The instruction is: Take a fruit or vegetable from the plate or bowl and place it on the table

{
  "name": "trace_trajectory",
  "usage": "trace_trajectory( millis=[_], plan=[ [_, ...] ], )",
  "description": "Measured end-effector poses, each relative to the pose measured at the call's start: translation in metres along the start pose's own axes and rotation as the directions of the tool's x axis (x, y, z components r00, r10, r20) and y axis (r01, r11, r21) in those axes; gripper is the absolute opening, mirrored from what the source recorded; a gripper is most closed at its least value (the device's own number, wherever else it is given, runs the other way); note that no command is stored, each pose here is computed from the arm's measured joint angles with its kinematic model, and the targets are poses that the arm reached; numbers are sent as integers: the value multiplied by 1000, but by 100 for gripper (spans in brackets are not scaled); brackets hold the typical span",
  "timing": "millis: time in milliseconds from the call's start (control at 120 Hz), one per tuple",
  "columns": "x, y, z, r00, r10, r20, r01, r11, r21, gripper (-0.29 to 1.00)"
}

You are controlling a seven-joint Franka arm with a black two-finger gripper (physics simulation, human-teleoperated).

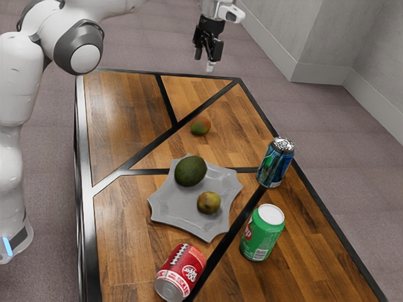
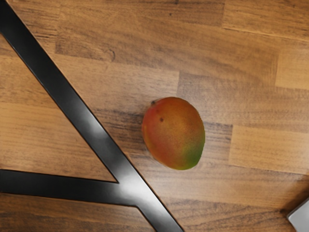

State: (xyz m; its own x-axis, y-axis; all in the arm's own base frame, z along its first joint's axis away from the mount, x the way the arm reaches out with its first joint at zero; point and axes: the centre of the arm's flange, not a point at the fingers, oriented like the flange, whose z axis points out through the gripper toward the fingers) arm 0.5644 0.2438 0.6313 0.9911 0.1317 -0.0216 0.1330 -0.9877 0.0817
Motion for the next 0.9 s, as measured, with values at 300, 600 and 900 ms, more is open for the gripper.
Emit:
trace_trajectory(
  millis=[300,600,900],
  plan=[
    [-14,7,-47,994,48,-96,-47,999,12,70],
    [-57,205,-106,993,55,-107,-51,998,35,70],
    [-102,196,-112,936,-348,-57,347,938,-20,70]
  ],
)
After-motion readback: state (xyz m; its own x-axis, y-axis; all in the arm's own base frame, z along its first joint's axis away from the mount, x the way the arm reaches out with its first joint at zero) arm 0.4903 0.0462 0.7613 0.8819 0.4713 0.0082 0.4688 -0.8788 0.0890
